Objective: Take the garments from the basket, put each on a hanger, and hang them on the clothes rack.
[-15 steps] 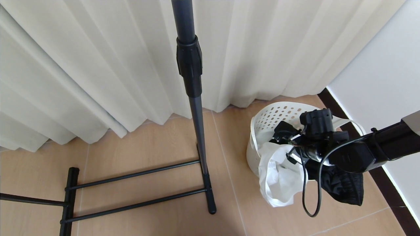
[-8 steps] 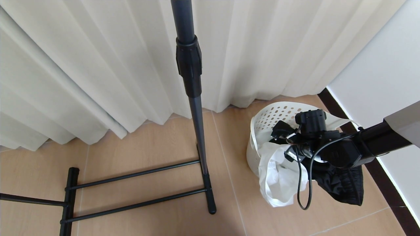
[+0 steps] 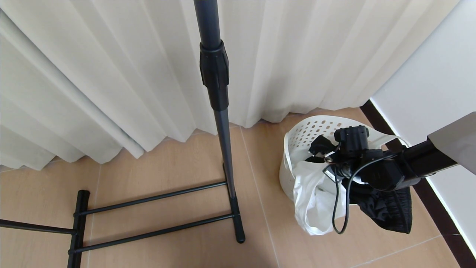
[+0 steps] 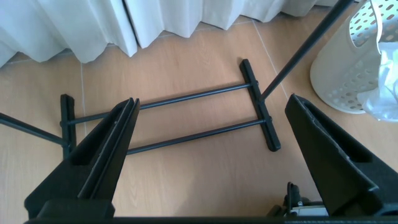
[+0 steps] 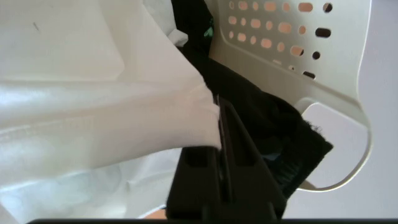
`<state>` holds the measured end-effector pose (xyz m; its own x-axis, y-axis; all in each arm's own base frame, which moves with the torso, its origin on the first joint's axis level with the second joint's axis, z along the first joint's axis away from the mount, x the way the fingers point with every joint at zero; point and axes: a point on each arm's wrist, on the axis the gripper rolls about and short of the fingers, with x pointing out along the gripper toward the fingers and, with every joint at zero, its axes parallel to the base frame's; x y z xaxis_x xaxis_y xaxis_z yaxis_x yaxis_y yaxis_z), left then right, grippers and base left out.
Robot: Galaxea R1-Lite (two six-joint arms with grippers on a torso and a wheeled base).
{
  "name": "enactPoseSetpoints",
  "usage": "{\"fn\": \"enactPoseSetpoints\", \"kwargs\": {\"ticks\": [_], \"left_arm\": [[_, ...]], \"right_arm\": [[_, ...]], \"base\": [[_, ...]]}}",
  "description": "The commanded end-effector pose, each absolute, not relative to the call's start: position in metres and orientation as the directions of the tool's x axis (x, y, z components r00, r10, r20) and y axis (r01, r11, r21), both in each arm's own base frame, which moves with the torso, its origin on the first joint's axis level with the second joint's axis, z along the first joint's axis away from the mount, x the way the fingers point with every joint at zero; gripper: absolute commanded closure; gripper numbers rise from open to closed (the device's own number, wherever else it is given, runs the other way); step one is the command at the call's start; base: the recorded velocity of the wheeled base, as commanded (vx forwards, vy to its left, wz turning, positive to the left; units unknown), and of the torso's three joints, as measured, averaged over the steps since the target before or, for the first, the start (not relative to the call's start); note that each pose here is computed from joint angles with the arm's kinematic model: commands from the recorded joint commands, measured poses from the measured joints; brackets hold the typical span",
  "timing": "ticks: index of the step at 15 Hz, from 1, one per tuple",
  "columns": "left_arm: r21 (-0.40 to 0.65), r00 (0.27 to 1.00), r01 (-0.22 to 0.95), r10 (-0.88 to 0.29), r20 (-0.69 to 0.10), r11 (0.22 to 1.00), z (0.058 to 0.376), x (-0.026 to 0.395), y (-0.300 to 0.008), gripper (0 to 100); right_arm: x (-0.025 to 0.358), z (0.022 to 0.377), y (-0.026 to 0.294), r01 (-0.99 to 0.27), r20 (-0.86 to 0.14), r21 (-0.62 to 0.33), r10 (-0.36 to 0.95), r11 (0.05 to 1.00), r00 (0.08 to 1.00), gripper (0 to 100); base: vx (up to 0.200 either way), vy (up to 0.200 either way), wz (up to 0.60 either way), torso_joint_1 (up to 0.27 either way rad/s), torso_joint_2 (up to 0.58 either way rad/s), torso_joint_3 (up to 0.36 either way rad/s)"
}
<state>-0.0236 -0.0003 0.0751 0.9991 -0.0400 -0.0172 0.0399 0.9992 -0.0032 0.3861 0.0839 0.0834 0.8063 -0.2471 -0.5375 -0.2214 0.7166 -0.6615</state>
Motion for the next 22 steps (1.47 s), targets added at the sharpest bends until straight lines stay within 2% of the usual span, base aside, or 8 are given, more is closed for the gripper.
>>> {"fn": "enactPoseSetpoints", "kwargs": {"ticks": [1,4,6,7,9,11,14,22], "left_arm": [[-0.004,0.999,0.04,-0.04,-0.018,0.999,0.075,-0.024,0.0,0],[-0.004,0.999,0.04,-0.04,-0.018,0.999,0.075,-0.024,0.0,0],[-0.004,0.999,0.04,-0.04,-0.018,0.999,0.075,-0.024,0.0,0],[-0.004,0.999,0.04,-0.04,-0.018,0.999,0.075,-0.024,0.0,0],[-0.004,0.999,0.04,-0.04,-0.018,0.999,0.075,-0.024,0.0,0],[-0.002,0.999,0.04,-0.04,-0.018,0.999,0.075,-0.024,0.0,0],[-0.002,0.999,0.041,-0.041,-0.018,0.999,0.075,-0.024,0.0,0],[-0.001,0.999,0.041,-0.041,-0.018,0.999,0.075,-0.024,0.0,0]], "right_arm": [[0.376,0.096,0.084,-0.183,-0.522,-0.63,-0.237,0.755,0.819,100],[0.334,0.127,0.09,-0.115,-0.493,-0.529,-0.195,0.841,0.848,100],[0.313,0.141,0.09,-0.104,-0.473,-0.503,-0.172,0.858,0.864,100],[0.273,0.168,0.09,-0.093,-0.415,-0.469,-0.127,0.878,0.901,100],[0.223,0.198,0.086,-0.096,-0.324,-0.436,-0.056,0.895,0.944,100],[0.166,0.22,0.085,-0.15,-0.218,-0.401,0.065,0.904,0.974,100],[0.113,0.23,0.078,-0.256,-0.135,-0.373,0.22,0.892,0.966,100],[0.111,0.228,0.076,-0.259,-0.134,-0.372,0.225,0.891,0.965,100]], "base": [[0.0,0.0,0.0,0.0,0.0,0.0],[0.0,0.0,0.0,0.0,0.0,0.0],[0.0,0.0,0.0,0.0,0.0,0.0],[0.0,0.0,0.0,0.0,0.0,0.0],[0.0,0.0,0.0,0.0,0.0,0.0],[0.0,0.0,0.0,0.0,0.0,0.0],[0.0,0.0,0.0,0.0,0.0,0.0],[0.0,0.0,0.0,0.002,0.0,0.113]]}}
